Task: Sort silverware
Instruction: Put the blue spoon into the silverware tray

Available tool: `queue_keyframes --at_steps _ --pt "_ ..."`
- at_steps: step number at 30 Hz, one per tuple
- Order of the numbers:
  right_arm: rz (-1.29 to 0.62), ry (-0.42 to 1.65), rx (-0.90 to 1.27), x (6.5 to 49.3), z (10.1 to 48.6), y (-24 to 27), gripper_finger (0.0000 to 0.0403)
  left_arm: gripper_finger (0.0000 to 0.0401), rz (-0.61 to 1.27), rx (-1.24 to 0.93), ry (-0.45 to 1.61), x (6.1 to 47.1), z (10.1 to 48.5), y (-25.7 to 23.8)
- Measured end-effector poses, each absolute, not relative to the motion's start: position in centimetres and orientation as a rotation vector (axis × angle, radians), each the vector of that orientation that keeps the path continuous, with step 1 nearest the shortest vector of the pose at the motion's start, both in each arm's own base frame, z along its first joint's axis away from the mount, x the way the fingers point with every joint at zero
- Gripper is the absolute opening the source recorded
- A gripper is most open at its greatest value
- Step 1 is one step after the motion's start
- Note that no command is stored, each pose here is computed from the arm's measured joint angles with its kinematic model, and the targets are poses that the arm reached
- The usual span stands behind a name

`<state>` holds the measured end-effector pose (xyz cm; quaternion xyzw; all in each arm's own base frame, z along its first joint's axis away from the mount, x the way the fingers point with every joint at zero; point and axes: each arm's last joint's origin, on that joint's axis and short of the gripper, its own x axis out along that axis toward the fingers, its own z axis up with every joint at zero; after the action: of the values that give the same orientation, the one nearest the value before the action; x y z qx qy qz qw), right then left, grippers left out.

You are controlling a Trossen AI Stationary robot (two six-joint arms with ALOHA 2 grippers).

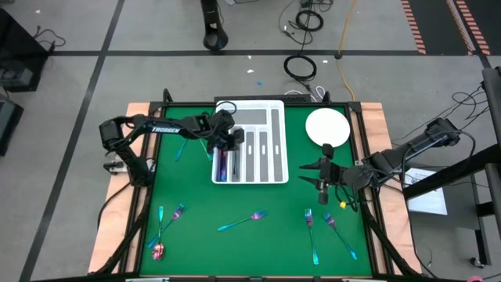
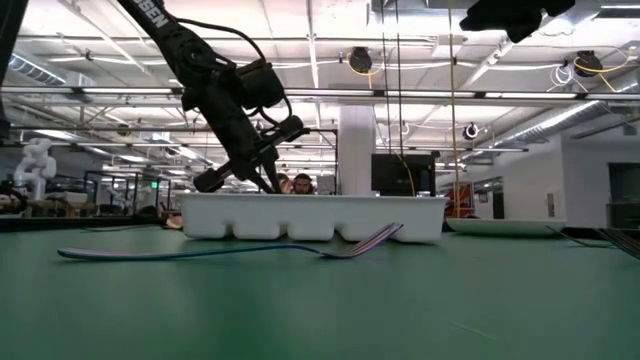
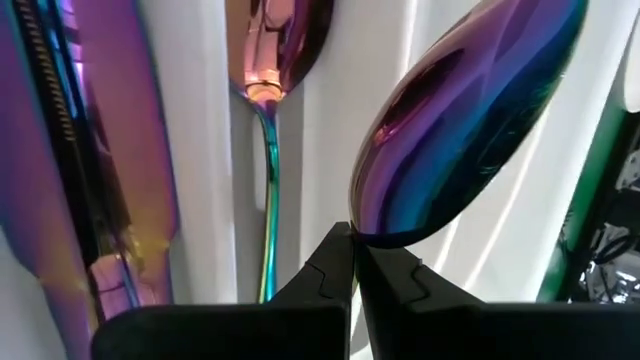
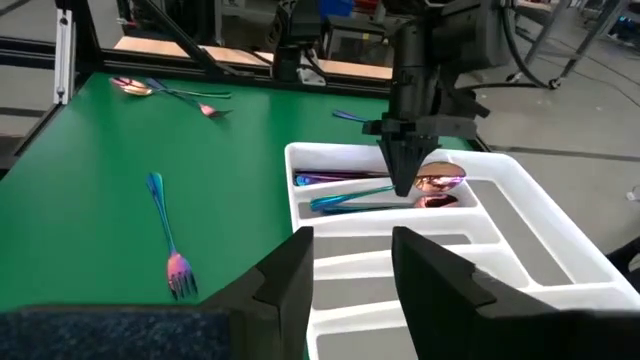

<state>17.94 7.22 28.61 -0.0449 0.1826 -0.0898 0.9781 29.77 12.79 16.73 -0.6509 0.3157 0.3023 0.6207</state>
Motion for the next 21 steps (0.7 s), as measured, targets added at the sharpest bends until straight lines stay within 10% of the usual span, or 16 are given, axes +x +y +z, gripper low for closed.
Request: queue_keyframes --at_steps 21 --pt "-0.181 0.368 -0.091 17.95 28.61 7.22 0.0126 0.005 0.691 -1.424 0.695 29.93 16.86 13.02"
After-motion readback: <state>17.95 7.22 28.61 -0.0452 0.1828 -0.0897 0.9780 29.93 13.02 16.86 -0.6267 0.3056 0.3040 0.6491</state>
